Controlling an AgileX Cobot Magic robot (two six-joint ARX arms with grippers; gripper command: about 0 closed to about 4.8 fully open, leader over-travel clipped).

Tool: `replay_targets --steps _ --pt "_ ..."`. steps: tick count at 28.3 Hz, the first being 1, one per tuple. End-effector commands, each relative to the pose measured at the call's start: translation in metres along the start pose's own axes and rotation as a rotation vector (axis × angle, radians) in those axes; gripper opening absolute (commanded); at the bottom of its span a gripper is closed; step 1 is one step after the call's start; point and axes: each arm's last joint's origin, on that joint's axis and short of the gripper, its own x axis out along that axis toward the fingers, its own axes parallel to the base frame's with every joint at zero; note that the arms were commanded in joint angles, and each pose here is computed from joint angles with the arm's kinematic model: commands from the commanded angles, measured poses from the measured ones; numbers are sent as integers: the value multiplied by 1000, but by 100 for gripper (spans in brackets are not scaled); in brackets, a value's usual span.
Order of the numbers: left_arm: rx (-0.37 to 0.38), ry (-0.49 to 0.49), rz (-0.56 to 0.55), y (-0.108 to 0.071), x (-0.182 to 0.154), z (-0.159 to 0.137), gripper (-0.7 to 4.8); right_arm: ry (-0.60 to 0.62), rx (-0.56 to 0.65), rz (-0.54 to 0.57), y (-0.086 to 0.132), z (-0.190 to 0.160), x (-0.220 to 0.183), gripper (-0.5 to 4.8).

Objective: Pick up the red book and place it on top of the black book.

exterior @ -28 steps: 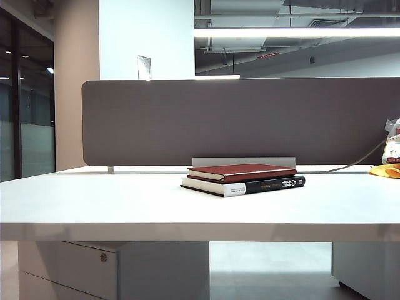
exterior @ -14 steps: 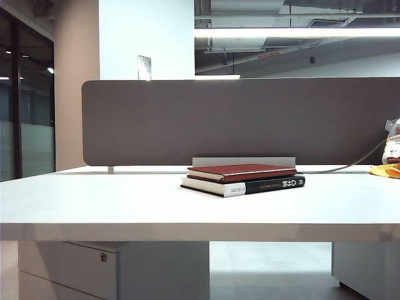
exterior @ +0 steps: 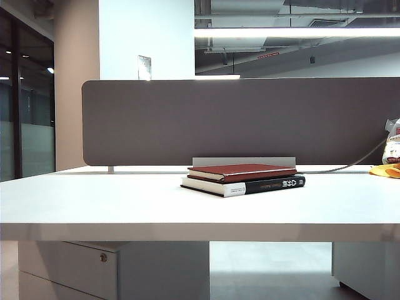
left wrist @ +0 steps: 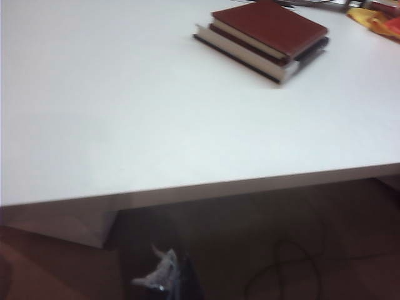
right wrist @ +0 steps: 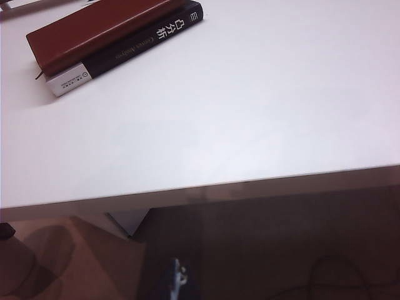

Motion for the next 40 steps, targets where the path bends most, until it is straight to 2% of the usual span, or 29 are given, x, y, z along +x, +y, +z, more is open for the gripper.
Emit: replay_targets --steps 1,13,17,20,26,39,40 --pt "-1 10 7 1 1 -2 -2 -10 -3 -3 0 0 0 -5" --pt "-1 10 7 1 1 -2 -2 -10 -3 -3 0 0 0 -5" --pt "0 5 7 1 0 -2 -2 -76 6 11 0 4 -4 -5" --pt "-4 -11 22 2 -1 -1 -2 -113 24 -40 -5 9 -5 -5" --pt "-29 -51 132 12 -4 2 -2 -143 53 -133 -14 11 -6 -5" --pt "-29 -51 132 12 -4 2 -2 -142 53 -131 -13 11 -6 -5" --pt "-11 -53 135 12 -4 2 -2 -142 53 -131 -13 11 -6 -5"
